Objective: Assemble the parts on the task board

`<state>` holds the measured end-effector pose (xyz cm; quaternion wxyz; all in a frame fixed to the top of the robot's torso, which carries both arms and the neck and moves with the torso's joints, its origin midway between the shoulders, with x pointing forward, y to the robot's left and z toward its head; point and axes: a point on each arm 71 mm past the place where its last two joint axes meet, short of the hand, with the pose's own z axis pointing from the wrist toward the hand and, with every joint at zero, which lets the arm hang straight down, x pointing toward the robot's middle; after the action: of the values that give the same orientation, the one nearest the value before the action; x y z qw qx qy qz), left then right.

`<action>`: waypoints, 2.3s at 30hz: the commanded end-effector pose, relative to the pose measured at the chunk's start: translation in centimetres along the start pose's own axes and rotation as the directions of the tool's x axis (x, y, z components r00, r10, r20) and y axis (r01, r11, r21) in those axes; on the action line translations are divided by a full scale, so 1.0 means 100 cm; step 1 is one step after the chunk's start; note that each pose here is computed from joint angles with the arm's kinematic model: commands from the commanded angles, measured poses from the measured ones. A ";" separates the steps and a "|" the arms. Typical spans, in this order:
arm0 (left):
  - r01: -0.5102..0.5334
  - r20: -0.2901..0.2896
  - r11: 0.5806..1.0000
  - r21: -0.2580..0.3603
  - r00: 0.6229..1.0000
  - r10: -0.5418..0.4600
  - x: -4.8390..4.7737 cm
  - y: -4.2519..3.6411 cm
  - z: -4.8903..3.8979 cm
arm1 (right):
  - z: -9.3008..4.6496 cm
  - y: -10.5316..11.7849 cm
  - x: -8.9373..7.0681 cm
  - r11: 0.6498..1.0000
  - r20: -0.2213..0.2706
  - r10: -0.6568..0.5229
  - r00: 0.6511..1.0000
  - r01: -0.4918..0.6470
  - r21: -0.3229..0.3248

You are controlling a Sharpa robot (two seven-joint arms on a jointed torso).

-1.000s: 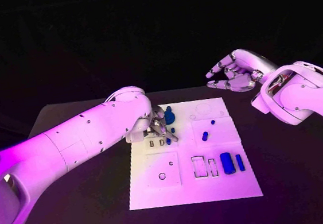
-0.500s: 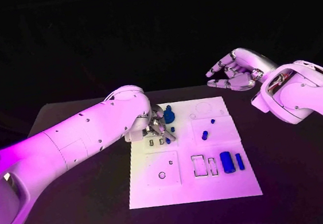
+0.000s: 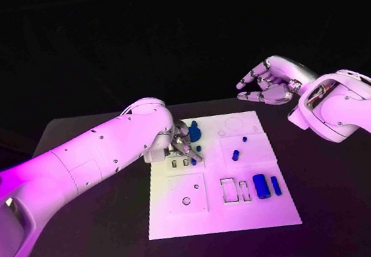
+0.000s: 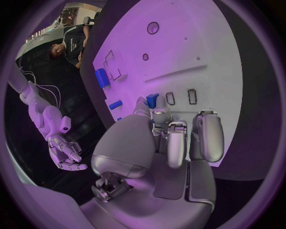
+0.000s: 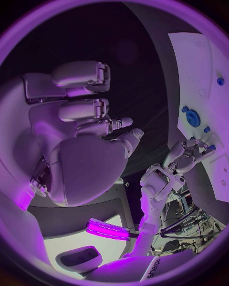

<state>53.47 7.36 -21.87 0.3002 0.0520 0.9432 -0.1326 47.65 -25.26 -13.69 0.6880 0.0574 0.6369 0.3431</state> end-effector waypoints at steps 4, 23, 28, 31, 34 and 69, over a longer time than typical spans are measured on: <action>-0.006 -0.031 1.000 0.010 0.999 0.007 0.0020 -0.0026 0.0007 | 0.000 0.000 0.002 1.000 -0.020 -0.002 1.000 0.002 0.000; 0.134 -0.005 0.990 0.037 0.991 -0.134 0.0037 0.0002 -0.0050 | -0.004 0.004 0.001 0.999 -0.015 -0.013 1.000 0.013 -0.041; 0.203 0.034 0.978 0.045 0.978 -0.205 0.0030 0.0053 -0.0092 | -0.005 0.004 0.000 0.999 -0.014 -0.012 1.000 0.011 -0.048; 0.239 0.061 0.970 0.047 0.968 -0.242 0.0025 0.0086 -0.0118 | -0.004 0.003 0.001 0.999 -0.015 -0.012 1.000 0.011 -0.048; 0.277 0.092 0.960 0.048 0.955 -0.281 0.0027 0.0118 -0.0150 | -0.004 0.003 0.001 0.999 -0.018 -0.011 1.000 0.011 -0.047; 0.166 0.249 0.985 -0.049 0.957 -0.149 0.0340 0.0320 -0.0147 | -0.005 -0.002 0.003 1.000 -0.027 -0.013 1.000 0.012 -0.024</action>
<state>50.52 10.94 -23.38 0.4018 -0.0606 0.9033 -0.1374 47.28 -25.50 -14.07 0.6837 0.0463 0.6395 0.3485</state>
